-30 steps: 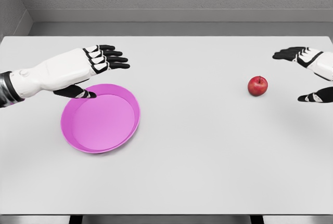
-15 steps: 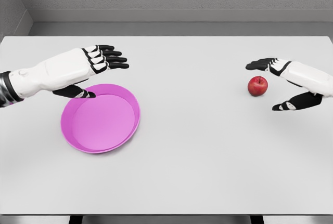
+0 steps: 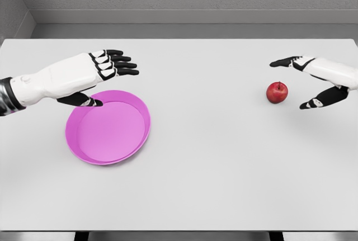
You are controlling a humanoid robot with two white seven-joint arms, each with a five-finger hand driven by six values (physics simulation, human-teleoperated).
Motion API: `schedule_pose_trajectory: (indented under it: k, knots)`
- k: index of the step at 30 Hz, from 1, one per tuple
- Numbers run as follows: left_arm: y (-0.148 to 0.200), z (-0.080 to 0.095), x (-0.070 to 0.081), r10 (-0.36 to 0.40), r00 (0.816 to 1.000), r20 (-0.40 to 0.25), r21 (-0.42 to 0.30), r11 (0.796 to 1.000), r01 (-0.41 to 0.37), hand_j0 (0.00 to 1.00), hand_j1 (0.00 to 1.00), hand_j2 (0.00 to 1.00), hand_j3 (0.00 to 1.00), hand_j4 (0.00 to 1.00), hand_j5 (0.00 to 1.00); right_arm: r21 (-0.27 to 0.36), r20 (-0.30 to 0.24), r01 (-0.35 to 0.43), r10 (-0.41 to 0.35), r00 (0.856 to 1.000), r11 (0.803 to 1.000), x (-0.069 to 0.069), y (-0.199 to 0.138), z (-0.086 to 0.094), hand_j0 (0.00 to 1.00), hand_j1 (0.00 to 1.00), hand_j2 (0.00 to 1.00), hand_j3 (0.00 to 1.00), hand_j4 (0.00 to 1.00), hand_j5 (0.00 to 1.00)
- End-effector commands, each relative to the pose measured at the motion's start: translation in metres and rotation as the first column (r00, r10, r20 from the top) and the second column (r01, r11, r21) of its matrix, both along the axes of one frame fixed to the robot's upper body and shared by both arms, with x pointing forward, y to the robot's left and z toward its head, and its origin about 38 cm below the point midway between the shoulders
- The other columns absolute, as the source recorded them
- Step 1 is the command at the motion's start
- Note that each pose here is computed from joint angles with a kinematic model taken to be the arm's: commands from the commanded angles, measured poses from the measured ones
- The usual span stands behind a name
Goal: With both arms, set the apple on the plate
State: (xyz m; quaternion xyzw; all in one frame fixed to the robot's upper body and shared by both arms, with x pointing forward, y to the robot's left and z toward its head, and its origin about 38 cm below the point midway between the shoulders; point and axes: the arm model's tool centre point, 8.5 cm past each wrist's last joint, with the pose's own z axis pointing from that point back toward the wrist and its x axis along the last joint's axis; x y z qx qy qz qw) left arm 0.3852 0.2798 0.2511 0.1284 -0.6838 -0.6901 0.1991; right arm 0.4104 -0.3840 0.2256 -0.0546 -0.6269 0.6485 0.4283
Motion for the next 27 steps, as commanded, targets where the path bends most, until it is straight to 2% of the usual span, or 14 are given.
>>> schedule_pose_trajectory:
  k: [1, 7, 11, 13, 17, 19, 22, 27]
  knots:
    - [0.000, 0.000, 0.000, 0.000, 1.000, -0.005, -0.001, 1.000, 0.000, 1.00, 1.00, 1.00, 1.00, 1.00, 1.00, -0.008, -0.090, 0.023, -0.024, 0.996, 1.000, 0.002, -0.002, -0.035, 1.00, 1.00, 1.00, 1.00, 1.00, 1.00]
    - [0.000, 0.000, 0.000, 0.000, 1.000, -0.005, -0.001, 1.000, 0.000, 1.00, 1.00, 1.00, 1.00, 1.00, 1.00, -0.017, -0.104, 0.030, -0.031, 0.994, 0.999, 0.013, 0.007, -0.050, 1.00, 1.00, 1.00, 1.00, 1.00, 1.00]
    - [0.000, 0.001, 0.000, 0.000, 1.000, -0.004, -0.003, 1.000, 0.000, 1.00, 1.00, 1.00, 1.00, 1.00, 1.00, -0.010, -0.083, 0.045, -0.046, 0.996, 0.999, 0.023, 0.005, -0.041, 1.00, 1.00, 1.00, 1.00, 1.00, 1.00]
    - [0.000, 0.001, 0.000, 0.000, 1.000, -0.003, -0.001, 1.000, 0.000, 1.00, 1.00, 1.00, 1.00, 1.00, 1.00, -0.005, -0.085, 0.050, -0.051, 0.995, 0.999, 0.025, 0.006, -0.042, 1.00, 1.00, 1.00, 1.00, 1.00, 1.00]
    - [0.000, 0.000, 0.000, 0.000, 1.000, -0.004, 0.000, 1.000, 0.000, 1.00, 1.00, 1.00, 1.00, 1.00, 1.00, -0.040, -0.105, 0.085, -0.088, 0.991, 0.996, 0.035, 0.003, -0.058, 1.00, 1.00, 1.00, 1.00, 1.00, 1.00]
    - [0.000, 0.000, 0.000, 0.000, 1.000, -0.004, 0.000, 1.000, 0.000, 1.00, 1.00, 1.00, 1.00, 1.00, 1.00, -0.046, -0.097, 0.083, -0.087, 0.991, 0.995, 0.039, 0.006, -0.057, 1.00, 1.00, 1.00, 1.00, 1.00, 1.00]
    - [0.000, 0.000, 0.000, 0.000, 1.000, -0.004, 0.000, 1.000, 0.000, 1.00, 1.00, 1.00, 1.00, 1.00, 1.00, -0.054, -0.120, 0.084, -0.090, 0.989, 0.995, 0.046, 0.011, -0.065, 1.00, 1.00, 1.00, 1.00, 1.00, 1.00]
    - [0.000, 0.000, 0.000, 0.001, 1.000, -0.006, 0.003, 1.000, -0.001, 1.00, 1.00, 1.00, 1.00, 1.00, 1.00, -0.050, -0.129, 0.071, -0.077, 0.989, 0.996, 0.046, 0.018, -0.070, 1.00, 1.00, 1.00, 1.00, 1.00, 1.00]
